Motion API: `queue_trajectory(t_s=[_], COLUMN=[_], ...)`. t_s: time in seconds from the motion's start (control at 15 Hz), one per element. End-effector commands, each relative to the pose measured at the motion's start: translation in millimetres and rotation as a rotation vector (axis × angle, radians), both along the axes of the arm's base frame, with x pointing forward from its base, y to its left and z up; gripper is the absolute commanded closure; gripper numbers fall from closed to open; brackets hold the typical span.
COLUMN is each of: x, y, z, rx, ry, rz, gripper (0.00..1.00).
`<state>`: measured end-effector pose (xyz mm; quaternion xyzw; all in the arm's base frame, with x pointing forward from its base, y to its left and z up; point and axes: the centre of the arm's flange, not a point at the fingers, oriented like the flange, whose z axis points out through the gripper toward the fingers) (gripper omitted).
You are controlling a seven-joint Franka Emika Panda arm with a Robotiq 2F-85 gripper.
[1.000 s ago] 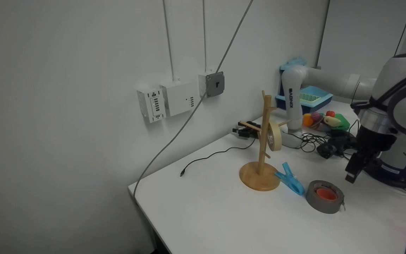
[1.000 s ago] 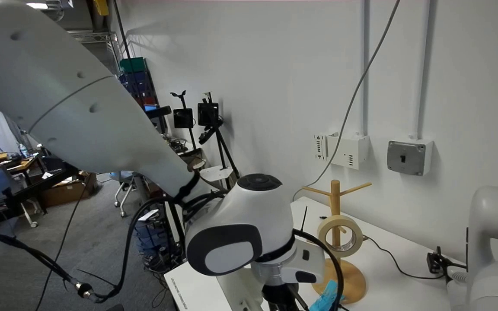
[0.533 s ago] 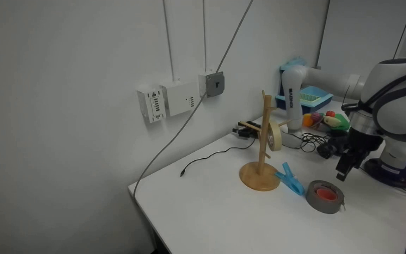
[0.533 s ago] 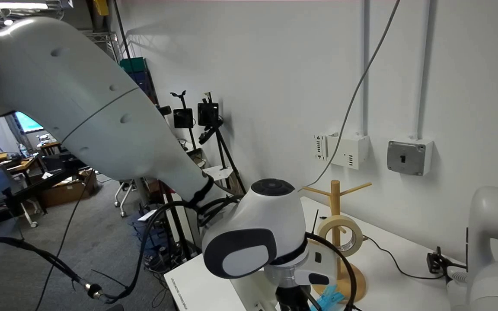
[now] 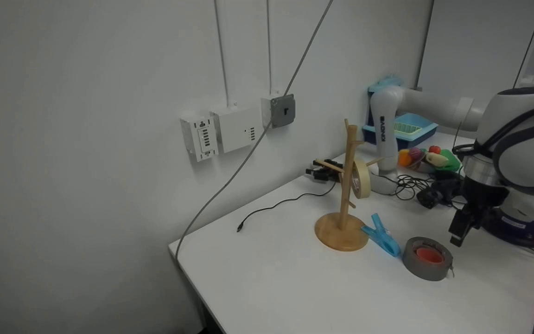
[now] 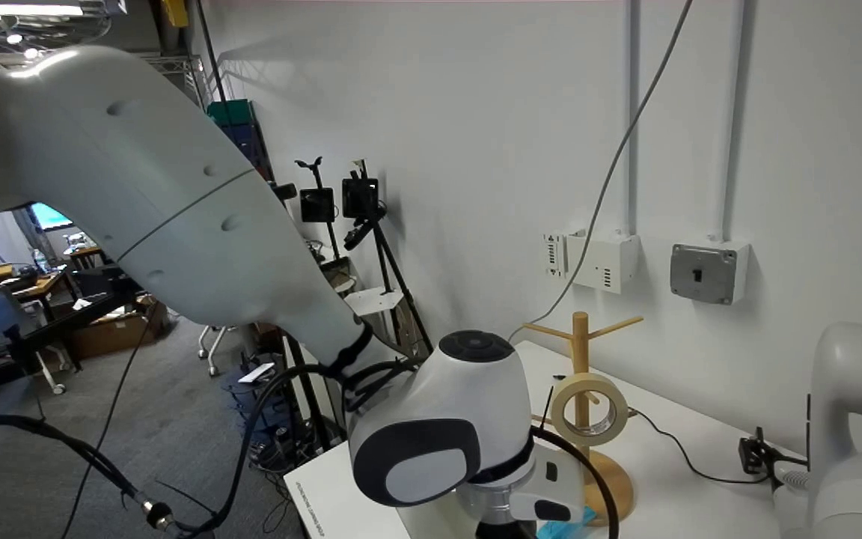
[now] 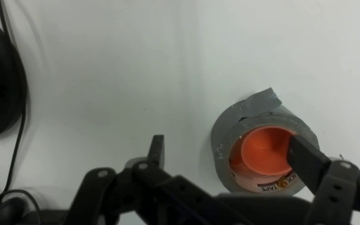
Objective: Pick up the gray masking tape and hang it on the object
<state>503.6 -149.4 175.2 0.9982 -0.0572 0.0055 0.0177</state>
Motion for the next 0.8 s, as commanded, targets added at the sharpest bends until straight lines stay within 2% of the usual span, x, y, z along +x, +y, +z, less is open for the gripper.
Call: queue_trajectory(t_s=[0.0, 0.73], x=[1, 31], y=[-14, -30], z=[-19, -52], rx=[-0.019, -0.063], ry=[-0.003, -0.043], rz=[0.013, 0.040], gripper=[0.00, 0.00])
